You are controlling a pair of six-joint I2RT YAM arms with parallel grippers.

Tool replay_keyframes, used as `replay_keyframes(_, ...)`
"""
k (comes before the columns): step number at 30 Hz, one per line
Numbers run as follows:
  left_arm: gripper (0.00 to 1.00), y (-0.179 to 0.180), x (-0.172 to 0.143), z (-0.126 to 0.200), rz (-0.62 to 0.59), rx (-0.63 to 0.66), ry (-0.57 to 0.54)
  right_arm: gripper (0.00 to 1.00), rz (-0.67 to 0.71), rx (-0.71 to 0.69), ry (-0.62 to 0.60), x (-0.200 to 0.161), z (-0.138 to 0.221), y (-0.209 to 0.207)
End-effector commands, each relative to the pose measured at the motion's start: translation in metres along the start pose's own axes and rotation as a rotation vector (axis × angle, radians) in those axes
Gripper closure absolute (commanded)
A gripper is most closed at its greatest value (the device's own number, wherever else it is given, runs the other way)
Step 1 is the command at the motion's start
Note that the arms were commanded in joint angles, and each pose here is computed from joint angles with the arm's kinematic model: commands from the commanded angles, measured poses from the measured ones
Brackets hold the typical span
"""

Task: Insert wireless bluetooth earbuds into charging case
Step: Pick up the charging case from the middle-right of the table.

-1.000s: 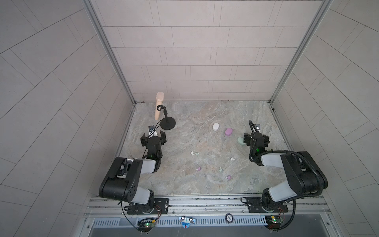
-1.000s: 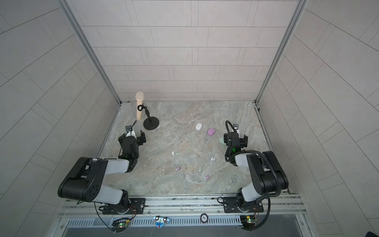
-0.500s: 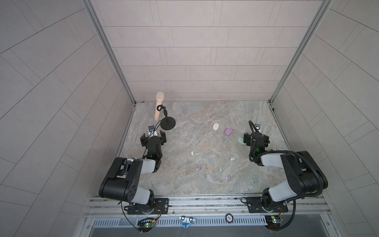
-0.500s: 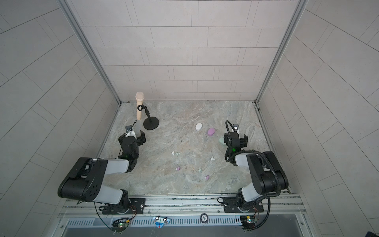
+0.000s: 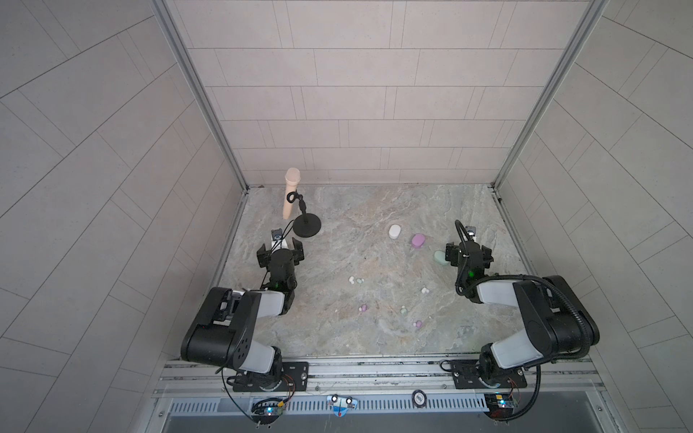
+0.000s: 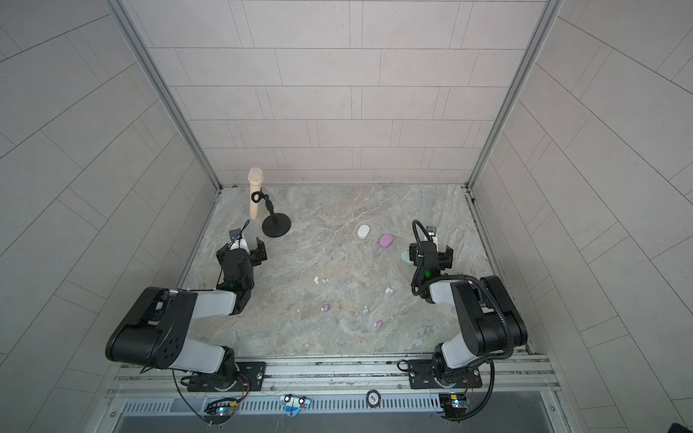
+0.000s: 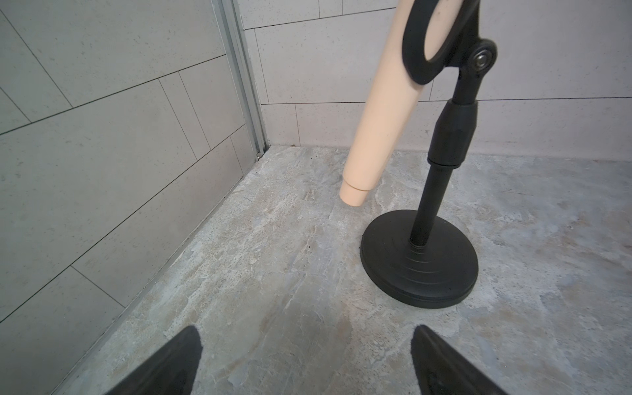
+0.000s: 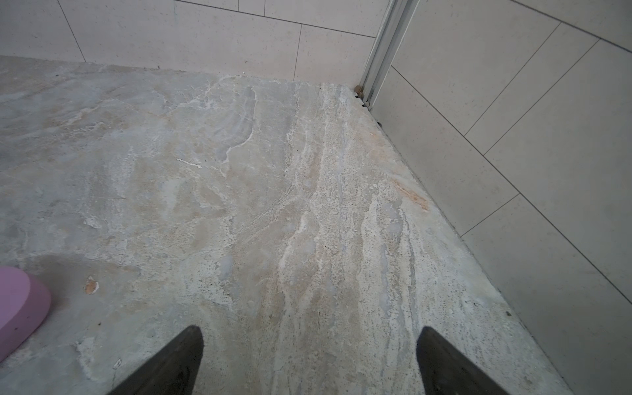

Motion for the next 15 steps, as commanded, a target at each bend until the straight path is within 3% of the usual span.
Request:
replay_keyframes(1,0.0,0.002,0.008,-0.003,0.019,0.013,-0.023,0.01,0.007,-0.007,-0.021,0.007,-0.001,0.002)
replay_keyframes(6,0.0,0.001,0.023,0.004,-0.027,0.0,-0.017,0.01,0.022,-0.018,-0.065,0.026,0.005,0.001)
replay_keyframes(11,0.0,-0.012,0.041,0.023,-0.216,0.011,0.08,0.01,0.003,-0.066,0.136,0.06,0.021,-0.002)
replay_keyframes(15,0.0,-0.036,0.057,0.039,-0.162,-0.117,0.1,0.0,-0.027,0.042,0.311,0.056,0.04,0.014)
Point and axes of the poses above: each gripper's point midway between its finger pads, its own z axis back along the fingers, its own y axis along the line the jaws close on, x = y × z, the point moved 1 cm from there along z, back along the fingers, and after that the axes turned 10 degrees about -z, right-handed, at the moved point
